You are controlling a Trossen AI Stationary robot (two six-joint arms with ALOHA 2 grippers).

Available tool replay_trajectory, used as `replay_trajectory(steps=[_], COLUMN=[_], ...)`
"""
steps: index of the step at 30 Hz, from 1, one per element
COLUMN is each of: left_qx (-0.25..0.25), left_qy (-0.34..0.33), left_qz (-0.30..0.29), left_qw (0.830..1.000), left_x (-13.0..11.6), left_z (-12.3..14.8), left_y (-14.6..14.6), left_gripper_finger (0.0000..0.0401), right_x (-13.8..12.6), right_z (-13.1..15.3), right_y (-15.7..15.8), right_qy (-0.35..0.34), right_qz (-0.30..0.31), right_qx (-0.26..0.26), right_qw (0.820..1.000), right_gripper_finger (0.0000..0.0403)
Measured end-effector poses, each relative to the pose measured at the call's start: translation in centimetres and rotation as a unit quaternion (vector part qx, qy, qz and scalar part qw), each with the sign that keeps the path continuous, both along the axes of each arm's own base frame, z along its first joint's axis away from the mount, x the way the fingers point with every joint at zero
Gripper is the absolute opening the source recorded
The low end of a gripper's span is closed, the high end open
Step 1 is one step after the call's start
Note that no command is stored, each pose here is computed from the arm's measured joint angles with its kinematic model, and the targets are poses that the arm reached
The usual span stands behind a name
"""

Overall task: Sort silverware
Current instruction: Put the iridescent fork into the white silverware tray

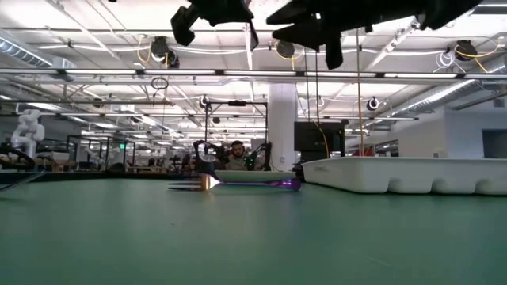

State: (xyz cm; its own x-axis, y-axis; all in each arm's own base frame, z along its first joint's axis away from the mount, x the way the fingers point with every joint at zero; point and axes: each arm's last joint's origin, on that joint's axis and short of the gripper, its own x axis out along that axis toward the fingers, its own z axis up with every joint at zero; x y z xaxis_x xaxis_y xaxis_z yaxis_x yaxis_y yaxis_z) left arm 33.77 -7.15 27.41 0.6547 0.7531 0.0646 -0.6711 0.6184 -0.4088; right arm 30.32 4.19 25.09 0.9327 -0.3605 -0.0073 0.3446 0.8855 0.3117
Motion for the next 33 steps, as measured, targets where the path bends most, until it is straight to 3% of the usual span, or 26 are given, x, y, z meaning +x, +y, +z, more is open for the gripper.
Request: replay_trajectory(steps=[9, 25, 29, 33], left_qx=[-0.005, -0.013, -0.014, -0.018], left_qy=[-0.001, -0.005, -0.01, -0.013], left_qz=[0.0, 0.003, -0.018, -0.019], left_qw=[1.0, 1.0, 1.0, 1.0], left_x=[0.2, 0.0, 0.1, 0.1], left_z=[0.2, 0.3, 0.3, 0.2], left_y=[0.0, -0.1, -0.2, -0.1], left_gripper_finger=[0.0001, 0.0001, 0.0001, 0.0001], right_x=[1.3, 3.2, 3.3, 3.4], right_z=[-0.9, -0.6, -1.2, -1.5], right_y=[0.3, -0.1, -0.7, -1.2], right_qy=[-0.044, -0.023, 0.003, 0.013], right_qz=[0.0, 0.006, 0.008, 0.001], right_qx=[-0.015, -0.041, -0.025, -0.011], right_qw=[0.999, 0.999, 1.0, 1.0], right_gripper_finger=[0.0119, 0.0114, 0.009, 0.004])
